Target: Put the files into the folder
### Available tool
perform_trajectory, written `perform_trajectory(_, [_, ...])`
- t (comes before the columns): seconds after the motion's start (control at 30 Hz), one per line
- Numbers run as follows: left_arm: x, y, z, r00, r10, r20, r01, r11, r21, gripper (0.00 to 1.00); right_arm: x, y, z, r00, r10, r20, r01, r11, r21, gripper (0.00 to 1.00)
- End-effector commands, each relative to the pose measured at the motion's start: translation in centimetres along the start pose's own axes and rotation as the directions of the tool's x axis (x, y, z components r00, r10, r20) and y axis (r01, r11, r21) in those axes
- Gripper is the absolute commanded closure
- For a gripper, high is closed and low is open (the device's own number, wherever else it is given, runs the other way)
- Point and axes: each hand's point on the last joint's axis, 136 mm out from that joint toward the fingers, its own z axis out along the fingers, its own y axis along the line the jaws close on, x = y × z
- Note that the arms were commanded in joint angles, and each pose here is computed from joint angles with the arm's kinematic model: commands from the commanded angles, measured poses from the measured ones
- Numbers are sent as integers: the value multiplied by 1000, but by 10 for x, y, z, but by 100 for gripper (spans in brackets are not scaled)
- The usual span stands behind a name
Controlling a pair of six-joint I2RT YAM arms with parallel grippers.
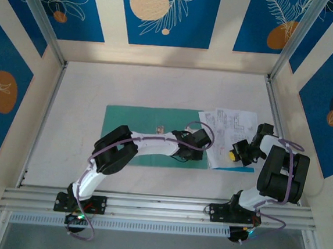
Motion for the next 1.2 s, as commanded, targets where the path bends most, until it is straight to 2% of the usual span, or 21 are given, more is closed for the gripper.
perform_trajectory(0.0, [40, 23, 28, 992, -8, -129, -3, 996, -87, 74, 19, -41, 16, 996, 67, -54, -58, 987, 148, 92])
perform_trajectory(0.23, [28, 26, 26, 994, -22, -106, 12, 995, -102, 74, 20, -41, 15, 997, 65, -52, -56, 987, 152, 92])
perform_trajectory(0.63, [-20, 49, 29, 995, -80, -55, 73, 990, -124, 74, 23, -43, 15, 997, 64, -46, -55, 985, 167, 92])
perform_trajectory(0.83, [-30, 51, 30, 996, -69, -53, 62, 990, -128, 74, 23, -43, 15, 997, 66, -38, -59, 984, 169, 93])
perform_trajectory(1.0, [-31, 41, 29, 997, -56, -54, 52, 996, -79, 75, 24, -40, 16, 997, 69, -45, -61, 985, 163, 94])
perform_trajectory(1.17, [-33, 12, 26, 999, 15, -44, -14, 1000, 16, 77, 28, -39, 18, 997, 63, -47, -55, 984, 170, 94])
